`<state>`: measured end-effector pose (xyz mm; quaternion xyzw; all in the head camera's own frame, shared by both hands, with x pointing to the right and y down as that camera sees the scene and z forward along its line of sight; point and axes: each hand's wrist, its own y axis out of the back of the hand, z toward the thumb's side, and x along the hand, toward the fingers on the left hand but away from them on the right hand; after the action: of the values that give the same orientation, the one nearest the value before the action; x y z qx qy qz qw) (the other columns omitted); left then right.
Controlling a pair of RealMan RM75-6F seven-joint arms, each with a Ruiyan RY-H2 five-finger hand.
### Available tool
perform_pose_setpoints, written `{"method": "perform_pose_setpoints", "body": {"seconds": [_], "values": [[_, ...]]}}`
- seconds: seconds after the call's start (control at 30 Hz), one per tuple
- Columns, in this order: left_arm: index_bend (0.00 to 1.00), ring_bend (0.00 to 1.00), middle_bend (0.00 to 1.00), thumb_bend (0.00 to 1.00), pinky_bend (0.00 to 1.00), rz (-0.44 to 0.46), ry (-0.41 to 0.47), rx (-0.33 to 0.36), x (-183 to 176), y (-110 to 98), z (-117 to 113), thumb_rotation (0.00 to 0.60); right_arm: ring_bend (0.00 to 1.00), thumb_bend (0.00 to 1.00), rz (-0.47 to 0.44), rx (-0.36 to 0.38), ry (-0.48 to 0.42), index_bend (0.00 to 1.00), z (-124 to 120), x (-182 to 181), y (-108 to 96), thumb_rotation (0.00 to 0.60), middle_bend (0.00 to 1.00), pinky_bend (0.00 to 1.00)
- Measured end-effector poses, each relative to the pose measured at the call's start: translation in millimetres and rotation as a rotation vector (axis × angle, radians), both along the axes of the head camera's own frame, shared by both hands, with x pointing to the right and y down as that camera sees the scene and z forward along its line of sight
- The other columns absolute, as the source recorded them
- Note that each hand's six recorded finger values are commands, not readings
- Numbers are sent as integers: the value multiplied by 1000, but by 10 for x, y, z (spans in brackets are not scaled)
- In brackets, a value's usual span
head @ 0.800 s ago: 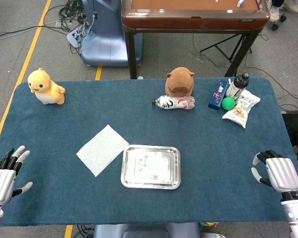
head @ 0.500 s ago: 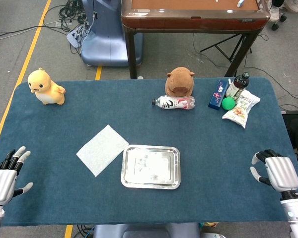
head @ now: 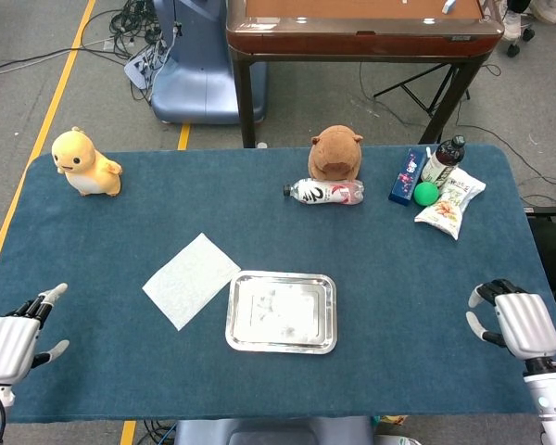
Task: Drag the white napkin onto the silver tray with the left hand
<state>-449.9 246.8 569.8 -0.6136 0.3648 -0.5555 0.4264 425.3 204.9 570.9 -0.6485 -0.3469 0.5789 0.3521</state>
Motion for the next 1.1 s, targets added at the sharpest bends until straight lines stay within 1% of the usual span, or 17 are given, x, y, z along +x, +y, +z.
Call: {"method": "perform_pose_setpoints", "body": {"seconds": [0.03,0.13,0.2,0.33,0.43,0.5,0.63,0.77,0.87,0.9,0.97,1.0,1.07,1.1], "values": [[215,547,523,112,772,16,9,6,25,-3,2,600,321,355,0,0,2,526,-3,4,3,600,492,487],[232,637,669,112,831,63,26,15,82,-17,21,600,321,356,3,3,1,526,-9,6,1,600,492,487],[243,681,743,112,860,92,34,18,128,-37,33,600,321,355,5,6,-2,526,-14,6,-4,600,492,487],[264,799,911,112,934,155,59,6,249,-93,65,600,320,355,5,7,-3,526,-14,10,-11,600,493,487],[273,872,988,112,986,205,75,-9,348,-136,95,600,321,355,7,9,-7,526,-23,12,-15,600,493,487],[283,904,1000,112,998,240,83,-16,420,-164,118,600,321,355,9,13,-10,526,-34,17,-19,600,493,487],[319,946,1000,112,1000,310,91,-23,561,-211,184,600,322,355,15,21,-15,526,-57,31,-33,600,495,487],[342,944,1000,112,1000,353,81,-34,635,-240,274,600,322,355,18,25,-19,526,-67,40,-42,600,496,487],[351,917,1000,112,999,375,68,-41,679,-262,333,600,322,355,17,24,-19,526,-67,42,-42,600,496,487],[356,894,1000,112,990,381,62,-42,691,-267,347,600,322,355,17,23,-19,526,-66,42,-42,600,496,487],[362,838,967,112,937,393,50,-38,714,-278,374,600,322,355,18,23,-19,526,-66,43,-43,600,496,487],[362,777,907,112,873,397,45,-38,722,-282,387,600,323,355,18,23,-19,526,-66,44,-43,600,496,487],[362,629,740,112,750,401,35,-44,730,-281,419,600,322,355,18,23,-19,526,-66,45,-44,600,496,487],[361,469,550,112,639,402,31,-49,732,-278,433,600,322,355,18,23,-19,526,-66,45,-44,600,496,487]]}}
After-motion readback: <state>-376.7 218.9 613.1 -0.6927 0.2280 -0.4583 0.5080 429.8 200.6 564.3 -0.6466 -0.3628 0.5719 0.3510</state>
